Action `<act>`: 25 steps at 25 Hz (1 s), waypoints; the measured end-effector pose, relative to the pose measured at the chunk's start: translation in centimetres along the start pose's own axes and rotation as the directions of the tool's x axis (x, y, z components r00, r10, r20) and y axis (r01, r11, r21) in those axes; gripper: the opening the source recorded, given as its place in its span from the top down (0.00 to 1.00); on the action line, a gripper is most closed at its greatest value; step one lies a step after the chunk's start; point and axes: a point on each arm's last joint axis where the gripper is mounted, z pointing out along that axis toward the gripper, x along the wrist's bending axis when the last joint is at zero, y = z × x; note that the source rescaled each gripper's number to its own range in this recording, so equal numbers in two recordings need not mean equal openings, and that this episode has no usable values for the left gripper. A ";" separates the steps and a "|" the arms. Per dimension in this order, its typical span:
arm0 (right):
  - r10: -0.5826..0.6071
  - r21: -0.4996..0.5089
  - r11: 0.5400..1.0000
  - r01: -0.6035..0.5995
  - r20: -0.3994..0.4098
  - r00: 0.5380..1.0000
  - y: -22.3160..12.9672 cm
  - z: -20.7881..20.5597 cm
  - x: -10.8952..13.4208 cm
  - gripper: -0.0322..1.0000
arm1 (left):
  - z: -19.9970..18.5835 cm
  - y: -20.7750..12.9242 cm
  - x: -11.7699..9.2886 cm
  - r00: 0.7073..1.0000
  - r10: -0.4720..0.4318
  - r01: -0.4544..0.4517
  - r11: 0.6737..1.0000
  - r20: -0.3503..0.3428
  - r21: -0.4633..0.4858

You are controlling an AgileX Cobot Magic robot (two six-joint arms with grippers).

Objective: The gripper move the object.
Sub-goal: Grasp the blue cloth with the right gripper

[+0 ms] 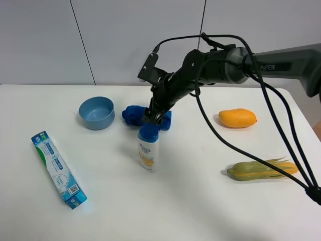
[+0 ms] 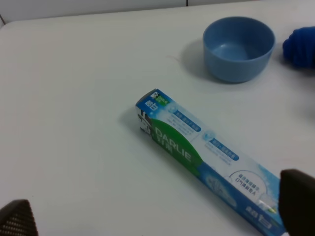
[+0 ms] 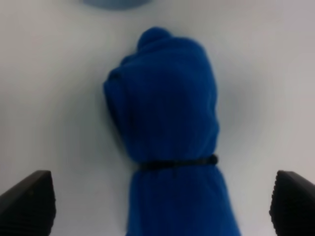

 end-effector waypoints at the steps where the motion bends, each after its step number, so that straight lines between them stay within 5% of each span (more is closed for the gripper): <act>1: 0.000 -0.002 1.000 0.000 0.003 1.000 0.0 0.0 0.0 0.23 | 0.0 0.0 0.0 1.000 0.000 0.000 1.000 0.000 0.000; 21: -0.015 0.051 0.999 0.010 0.093 0.996 -4.0 6.9 0.4 0.31 | 0.0 0.0 0.0 1.000 0.000 0.000 1.000 0.000 0.000; 25: -0.014 0.055 0.998 0.009 0.096 0.995 -4.3 7.3 0.4 0.45 | 0.0 0.0 0.0 1.000 0.000 0.000 1.000 0.000 0.000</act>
